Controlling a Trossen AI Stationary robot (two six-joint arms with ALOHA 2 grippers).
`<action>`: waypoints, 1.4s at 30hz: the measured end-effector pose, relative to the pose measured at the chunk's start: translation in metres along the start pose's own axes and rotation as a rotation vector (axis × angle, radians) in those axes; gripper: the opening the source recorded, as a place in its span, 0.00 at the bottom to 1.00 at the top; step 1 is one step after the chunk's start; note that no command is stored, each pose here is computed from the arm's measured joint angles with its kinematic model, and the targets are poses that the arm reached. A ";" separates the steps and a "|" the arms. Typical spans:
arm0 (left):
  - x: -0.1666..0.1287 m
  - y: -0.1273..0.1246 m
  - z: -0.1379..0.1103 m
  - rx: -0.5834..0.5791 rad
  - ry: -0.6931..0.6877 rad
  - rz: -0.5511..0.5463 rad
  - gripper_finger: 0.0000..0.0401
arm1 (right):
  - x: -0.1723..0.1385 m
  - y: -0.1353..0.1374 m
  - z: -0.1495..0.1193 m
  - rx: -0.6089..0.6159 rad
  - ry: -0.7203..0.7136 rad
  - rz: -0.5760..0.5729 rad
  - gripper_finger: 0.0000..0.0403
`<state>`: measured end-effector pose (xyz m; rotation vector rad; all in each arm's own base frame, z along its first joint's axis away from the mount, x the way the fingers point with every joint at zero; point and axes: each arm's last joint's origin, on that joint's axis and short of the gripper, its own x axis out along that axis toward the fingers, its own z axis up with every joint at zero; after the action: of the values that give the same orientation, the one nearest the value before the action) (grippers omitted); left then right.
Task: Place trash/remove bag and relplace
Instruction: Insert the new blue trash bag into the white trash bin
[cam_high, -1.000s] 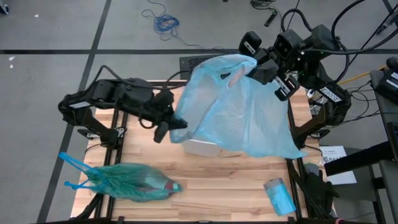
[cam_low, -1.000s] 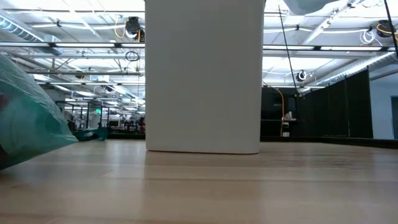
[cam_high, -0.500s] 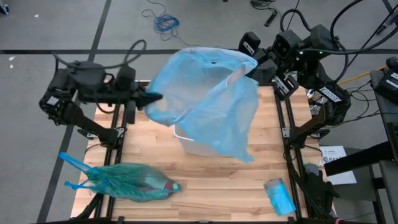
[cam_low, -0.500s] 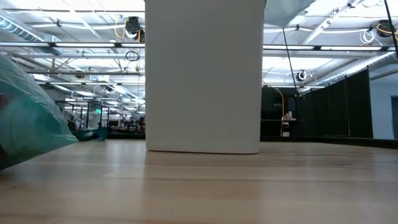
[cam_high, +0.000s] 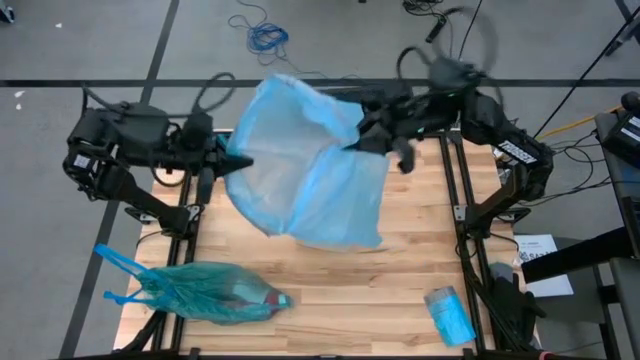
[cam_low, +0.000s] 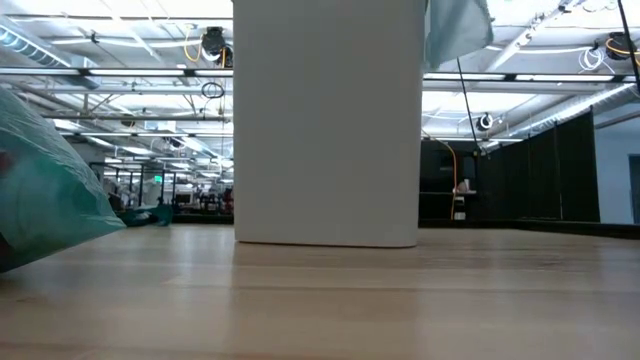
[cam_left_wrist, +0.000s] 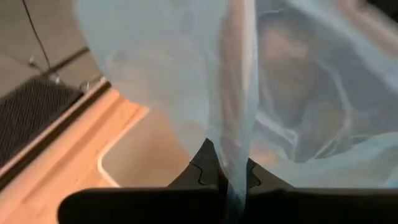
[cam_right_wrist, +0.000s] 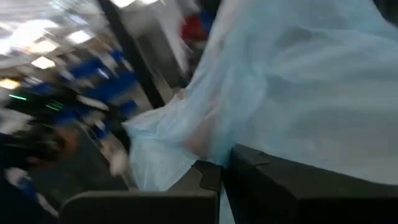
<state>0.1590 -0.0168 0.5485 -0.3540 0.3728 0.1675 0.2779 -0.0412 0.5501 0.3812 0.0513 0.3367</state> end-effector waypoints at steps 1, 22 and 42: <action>0.002 -0.001 -0.002 0.004 0.025 -0.001 0.00 | 0.002 -0.003 -0.006 0.022 0.044 -0.035 0.00; 0.110 -0.025 -0.028 0.123 0.414 -0.008 0.00 | 0.077 -0.096 -0.129 0.351 0.789 -0.281 0.00; 0.149 -0.030 -0.042 0.148 0.545 -0.019 0.00 | 0.111 -0.116 -0.169 0.343 0.912 -0.261 0.00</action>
<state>0.2887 -0.0454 0.4640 -0.2525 0.9143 0.0204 0.3996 -0.0457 0.3516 0.5274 1.0542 0.2187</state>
